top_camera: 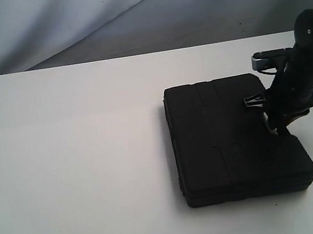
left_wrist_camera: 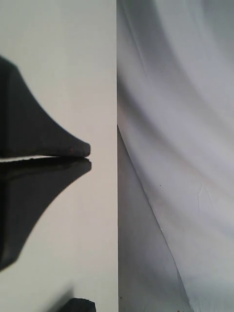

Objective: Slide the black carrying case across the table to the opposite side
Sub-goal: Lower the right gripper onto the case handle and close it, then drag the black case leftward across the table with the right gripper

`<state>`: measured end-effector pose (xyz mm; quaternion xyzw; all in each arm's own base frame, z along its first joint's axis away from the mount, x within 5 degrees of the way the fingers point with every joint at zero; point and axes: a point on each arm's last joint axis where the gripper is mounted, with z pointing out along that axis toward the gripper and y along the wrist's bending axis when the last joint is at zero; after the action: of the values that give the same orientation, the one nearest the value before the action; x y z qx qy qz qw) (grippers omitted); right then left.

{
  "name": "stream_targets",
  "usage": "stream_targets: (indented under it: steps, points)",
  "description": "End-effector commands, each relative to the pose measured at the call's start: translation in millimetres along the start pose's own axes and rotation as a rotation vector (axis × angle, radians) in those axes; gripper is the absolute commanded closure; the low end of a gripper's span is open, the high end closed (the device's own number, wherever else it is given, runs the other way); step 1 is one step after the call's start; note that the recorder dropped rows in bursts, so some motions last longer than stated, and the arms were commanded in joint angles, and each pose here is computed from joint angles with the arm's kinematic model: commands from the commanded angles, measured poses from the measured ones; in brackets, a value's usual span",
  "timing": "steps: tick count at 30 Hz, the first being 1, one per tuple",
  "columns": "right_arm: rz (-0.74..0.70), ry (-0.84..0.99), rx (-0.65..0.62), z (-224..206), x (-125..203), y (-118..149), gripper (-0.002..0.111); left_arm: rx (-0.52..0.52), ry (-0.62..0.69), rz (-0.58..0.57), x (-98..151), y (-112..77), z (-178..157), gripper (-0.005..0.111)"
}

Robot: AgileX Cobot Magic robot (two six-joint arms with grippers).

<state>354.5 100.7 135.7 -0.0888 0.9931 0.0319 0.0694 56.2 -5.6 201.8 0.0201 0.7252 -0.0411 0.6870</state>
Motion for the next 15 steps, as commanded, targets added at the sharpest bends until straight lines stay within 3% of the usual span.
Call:
stream_targets:
  steps: [1,15]
  points:
    - [0.067,-0.015,-0.034,-1.5,-2.0,7.5,0.108,0.001,-0.009,-0.001,0.5,0.0,-0.1,0.107]
    - [0.119,-0.041,-0.052,2.7,-2.2,30.2,0.108,0.001,-0.009,-0.001,0.5,0.0,-0.1,0.107]
